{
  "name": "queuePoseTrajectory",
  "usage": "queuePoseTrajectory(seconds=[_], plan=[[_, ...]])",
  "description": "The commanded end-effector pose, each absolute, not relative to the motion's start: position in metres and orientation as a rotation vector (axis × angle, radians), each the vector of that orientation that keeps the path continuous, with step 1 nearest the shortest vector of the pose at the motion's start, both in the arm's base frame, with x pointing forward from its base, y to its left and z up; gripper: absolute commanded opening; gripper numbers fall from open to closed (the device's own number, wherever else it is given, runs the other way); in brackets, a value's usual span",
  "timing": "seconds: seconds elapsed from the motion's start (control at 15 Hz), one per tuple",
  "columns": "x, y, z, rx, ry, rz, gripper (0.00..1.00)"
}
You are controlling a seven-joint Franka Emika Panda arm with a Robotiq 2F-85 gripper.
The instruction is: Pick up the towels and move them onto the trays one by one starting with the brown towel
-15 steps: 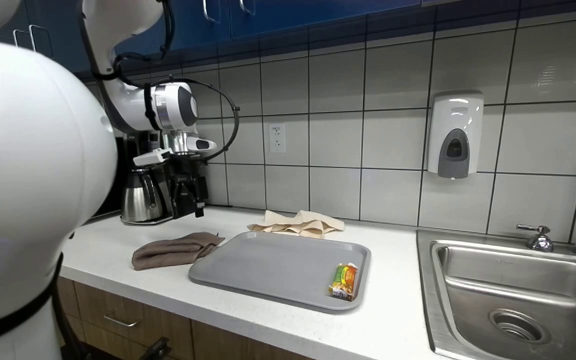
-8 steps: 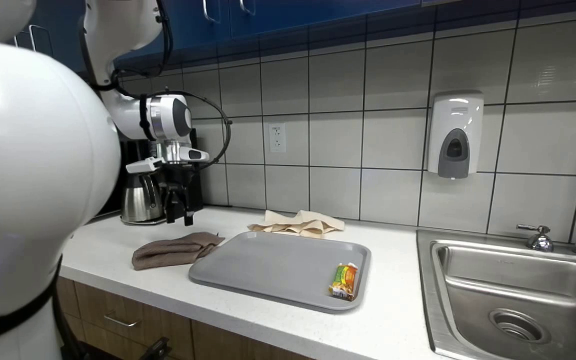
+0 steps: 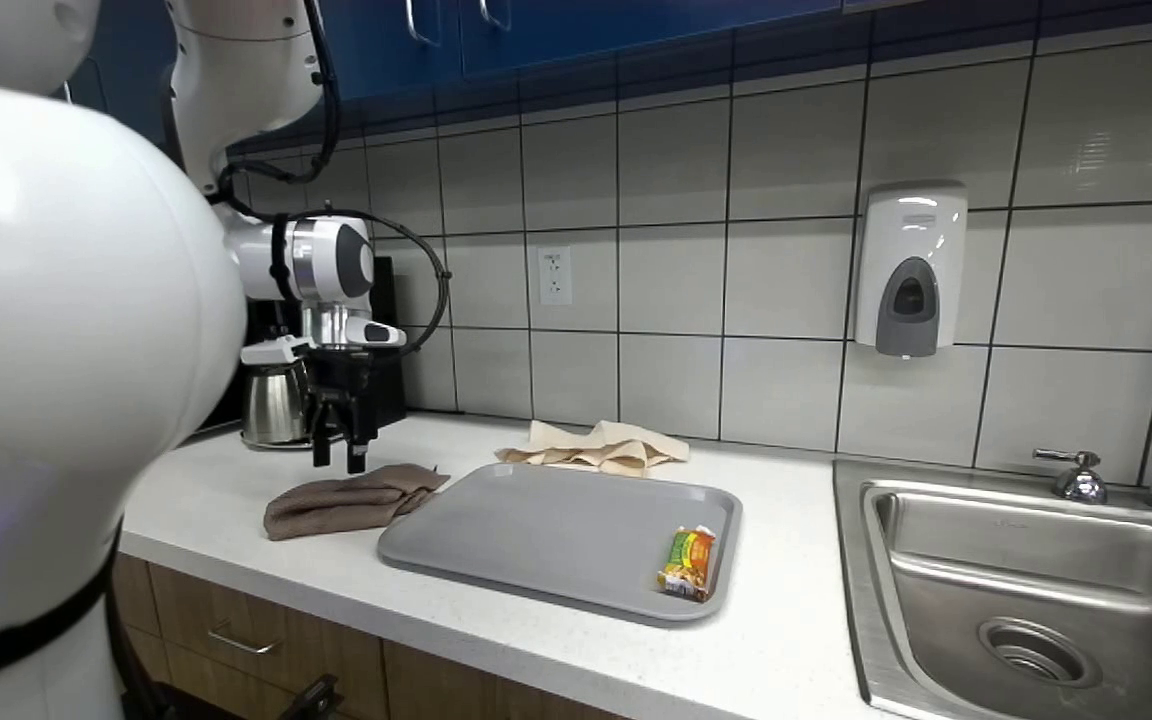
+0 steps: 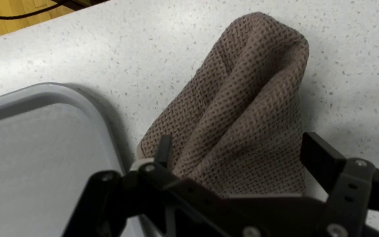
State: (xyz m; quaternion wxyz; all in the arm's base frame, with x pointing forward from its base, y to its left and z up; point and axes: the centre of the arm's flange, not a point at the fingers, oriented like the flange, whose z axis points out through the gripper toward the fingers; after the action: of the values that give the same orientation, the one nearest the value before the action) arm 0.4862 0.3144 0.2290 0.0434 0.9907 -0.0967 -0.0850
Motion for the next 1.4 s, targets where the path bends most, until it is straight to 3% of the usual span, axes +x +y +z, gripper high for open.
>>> queuePoseTrajectory(seconds=[0.0,0.8,0.87,1.0,1.33], plan=[[0.493,0.322,0.215,3.035,-0.305,-0.275,1.0],[0.494,0.322,0.192,3.04,-0.279,-0.286,1.0],[0.493,0.321,0.191,3.037,-0.277,-0.284,0.75],[0.492,0.321,0.192,3.036,-0.269,-0.279,0.66],[0.49,0.321,0.192,3.036,-0.261,-0.274,0.27]])
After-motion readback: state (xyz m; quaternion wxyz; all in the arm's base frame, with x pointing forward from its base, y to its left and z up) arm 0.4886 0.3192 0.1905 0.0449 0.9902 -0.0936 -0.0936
